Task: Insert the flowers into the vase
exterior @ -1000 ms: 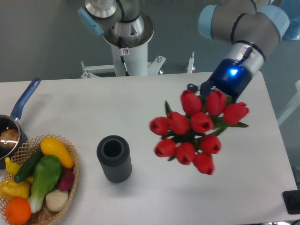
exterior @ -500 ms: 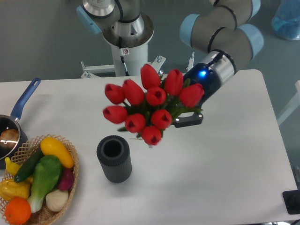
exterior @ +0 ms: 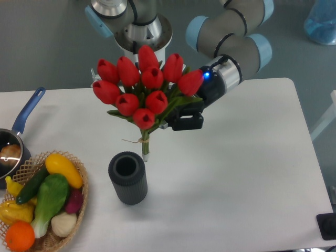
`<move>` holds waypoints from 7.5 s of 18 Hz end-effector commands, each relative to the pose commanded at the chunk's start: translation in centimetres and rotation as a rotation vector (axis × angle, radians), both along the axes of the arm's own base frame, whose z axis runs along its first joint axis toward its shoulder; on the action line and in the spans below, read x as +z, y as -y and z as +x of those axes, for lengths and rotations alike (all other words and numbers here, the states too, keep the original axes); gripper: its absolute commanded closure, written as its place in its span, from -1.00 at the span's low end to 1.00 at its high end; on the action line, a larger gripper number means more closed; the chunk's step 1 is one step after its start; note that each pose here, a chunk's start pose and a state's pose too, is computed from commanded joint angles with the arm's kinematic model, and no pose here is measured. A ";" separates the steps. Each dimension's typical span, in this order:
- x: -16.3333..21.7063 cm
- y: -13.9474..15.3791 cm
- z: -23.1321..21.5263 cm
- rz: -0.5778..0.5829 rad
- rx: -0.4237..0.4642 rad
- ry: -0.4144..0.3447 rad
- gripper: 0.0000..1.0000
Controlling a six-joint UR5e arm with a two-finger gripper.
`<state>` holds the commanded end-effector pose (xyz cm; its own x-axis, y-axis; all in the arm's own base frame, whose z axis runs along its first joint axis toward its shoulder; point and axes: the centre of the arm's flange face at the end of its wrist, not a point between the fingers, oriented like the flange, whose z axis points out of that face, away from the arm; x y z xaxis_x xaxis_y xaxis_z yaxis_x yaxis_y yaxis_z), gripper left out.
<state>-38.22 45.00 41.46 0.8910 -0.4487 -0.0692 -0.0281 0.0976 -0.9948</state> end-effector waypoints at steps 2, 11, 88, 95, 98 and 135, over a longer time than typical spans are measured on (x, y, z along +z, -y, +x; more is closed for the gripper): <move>-0.1 -0.8 1.1 0.025 -0.024 -0.002 0.58; -3.0 -0.3 2.3 0.047 -0.019 0.001 0.58; -14.4 -1.6 2.0 0.012 -0.018 0.011 0.12; -14.7 -1.6 1.9 0.023 -0.015 -0.009 -0.13; -15.0 -1.6 1.9 0.022 -0.015 -0.006 -0.21; -2.1 23.9 -17.5 -1.146 0.481 -0.627 -1.00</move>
<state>-55.76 21.14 39.41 0.9300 -0.1882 -0.3157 -0.2916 -0.9006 -0.3222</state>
